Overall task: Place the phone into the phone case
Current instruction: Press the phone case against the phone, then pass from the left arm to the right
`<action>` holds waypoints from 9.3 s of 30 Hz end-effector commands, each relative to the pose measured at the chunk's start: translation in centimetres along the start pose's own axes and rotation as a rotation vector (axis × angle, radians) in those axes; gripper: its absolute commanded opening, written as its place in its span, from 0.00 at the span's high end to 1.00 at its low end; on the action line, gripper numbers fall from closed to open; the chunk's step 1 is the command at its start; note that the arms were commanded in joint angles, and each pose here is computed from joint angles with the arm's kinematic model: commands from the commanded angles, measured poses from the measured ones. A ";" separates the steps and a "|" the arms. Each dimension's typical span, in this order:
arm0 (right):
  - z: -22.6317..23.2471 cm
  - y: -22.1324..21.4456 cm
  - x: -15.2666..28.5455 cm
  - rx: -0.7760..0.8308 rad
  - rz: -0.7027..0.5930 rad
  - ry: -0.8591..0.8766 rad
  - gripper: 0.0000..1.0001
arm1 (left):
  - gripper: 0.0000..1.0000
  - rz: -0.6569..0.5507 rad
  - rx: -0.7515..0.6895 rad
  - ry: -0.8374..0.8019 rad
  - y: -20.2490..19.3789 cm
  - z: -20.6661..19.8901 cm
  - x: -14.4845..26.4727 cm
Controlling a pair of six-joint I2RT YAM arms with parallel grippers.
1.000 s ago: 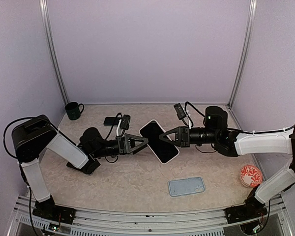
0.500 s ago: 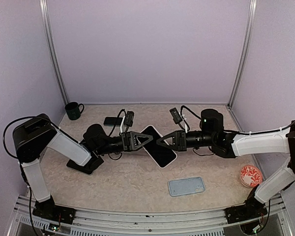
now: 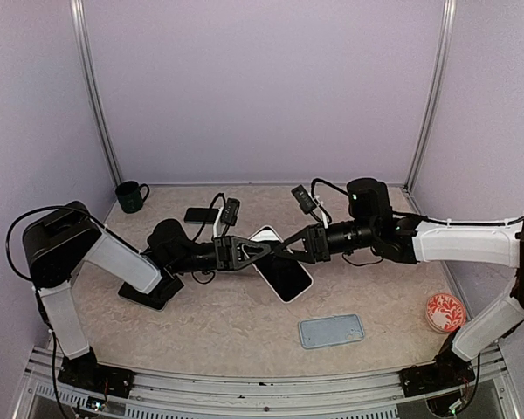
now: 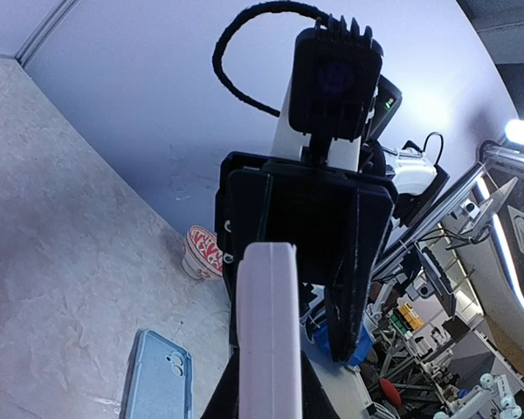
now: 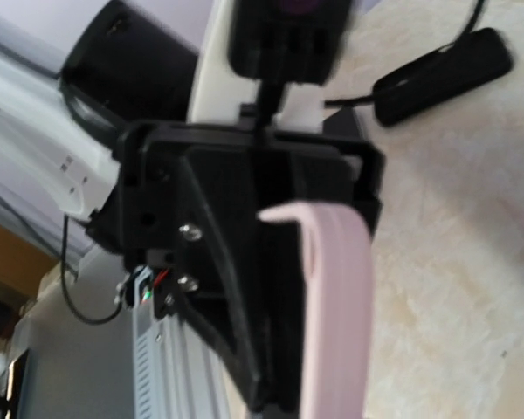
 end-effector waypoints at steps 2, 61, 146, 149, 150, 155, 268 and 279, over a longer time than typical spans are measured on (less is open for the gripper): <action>1.4 1.1 0.7 0.066 0.086 0.077 0.59 | 1.00 0.087 -0.022 -0.022 -0.5 -0.4 0.9; -1.6 -1.1 -1.3 -0.080 0.184 0.102 0.76 | 1.00 0.194 -0.107 -0.040 -1.8 -1.6 1.2; 1.8 -2.6 1.2 -0.003 0.236 0.335 0.94 | 1.00 0.193 -0.113 -0.046 -1.8 -1.6 1.8; 2.2 -2.4 1.7 0.019 0.220 0.370 0.95 | 1.00 0.192 -0.114 -0.048 -1.8 -1.7 1.8; 2.3 -2.4 1.9 0.024 0.217 0.386 0.95 | 1.00 0.193 -0.113 -0.049 -1.8 -1.6 1.8; 2.5 -2.1 2.9 0.026 0.196 0.408 0.93 | 1.00 0.193 -0.113 -0.053 -1.8 -1.7 1.7; -2.6 -4.2 -7.9 0.353 0.235 -0.702 0.37 | 0.91 -0.133 0.099 0.367 1.6 1.6 2.3; -2.9 -3.7 -7.1 0.311 0.218 -0.723 0.41 | 0.05 -0.161 0.073 0.411 2.1 1.4 3.5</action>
Point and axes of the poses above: each gripper's point midway between its finger pads, its own x axis back along the fingers, its own z axis along the line the jaws close on, y = z × x, the point moved 8 cm from there along x, back along the fingers
